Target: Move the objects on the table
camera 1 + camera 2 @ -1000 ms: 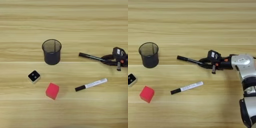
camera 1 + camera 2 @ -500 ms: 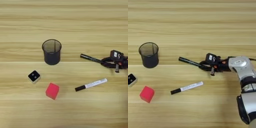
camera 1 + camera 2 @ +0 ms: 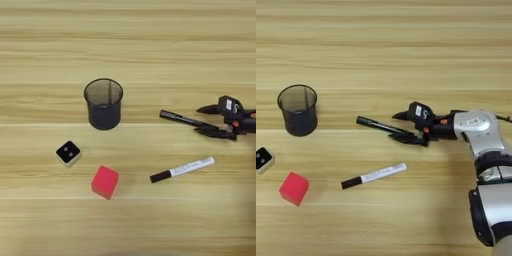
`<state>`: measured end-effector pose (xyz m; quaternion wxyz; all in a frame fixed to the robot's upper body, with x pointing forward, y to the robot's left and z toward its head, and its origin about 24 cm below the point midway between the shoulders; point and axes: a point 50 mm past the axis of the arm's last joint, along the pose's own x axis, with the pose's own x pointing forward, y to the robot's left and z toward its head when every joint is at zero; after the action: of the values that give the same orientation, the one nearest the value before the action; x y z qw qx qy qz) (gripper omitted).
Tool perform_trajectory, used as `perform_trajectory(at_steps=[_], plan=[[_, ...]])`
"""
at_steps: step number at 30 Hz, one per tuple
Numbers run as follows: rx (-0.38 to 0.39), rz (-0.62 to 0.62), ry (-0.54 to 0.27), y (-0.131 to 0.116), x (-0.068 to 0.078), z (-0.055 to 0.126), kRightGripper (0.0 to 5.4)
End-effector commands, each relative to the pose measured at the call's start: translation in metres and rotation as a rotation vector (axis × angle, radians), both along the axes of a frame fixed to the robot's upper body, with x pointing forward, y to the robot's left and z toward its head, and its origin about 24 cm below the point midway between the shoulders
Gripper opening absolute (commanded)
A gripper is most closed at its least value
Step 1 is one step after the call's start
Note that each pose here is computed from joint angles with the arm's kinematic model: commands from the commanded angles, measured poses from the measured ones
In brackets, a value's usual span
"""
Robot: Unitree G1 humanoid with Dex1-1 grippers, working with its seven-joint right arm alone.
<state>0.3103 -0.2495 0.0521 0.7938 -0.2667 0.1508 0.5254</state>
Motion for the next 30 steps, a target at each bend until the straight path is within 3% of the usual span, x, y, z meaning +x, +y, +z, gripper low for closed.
perform_trajectory(at_steps=[1, 7, 20, 30], plan=[[0.029, 0.007, -0.17, 0.0, 0.019, 0.045, 3.36], [0.05, 0.029, -0.206, 0.002, 0.021, 0.056, 3.98], [0.197, 0.132, -0.31, 0.023, 0.019, 0.092, 5.34], [0.296, 0.176, -0.39, 0.04, 0.011, 0.117, 5.34]])
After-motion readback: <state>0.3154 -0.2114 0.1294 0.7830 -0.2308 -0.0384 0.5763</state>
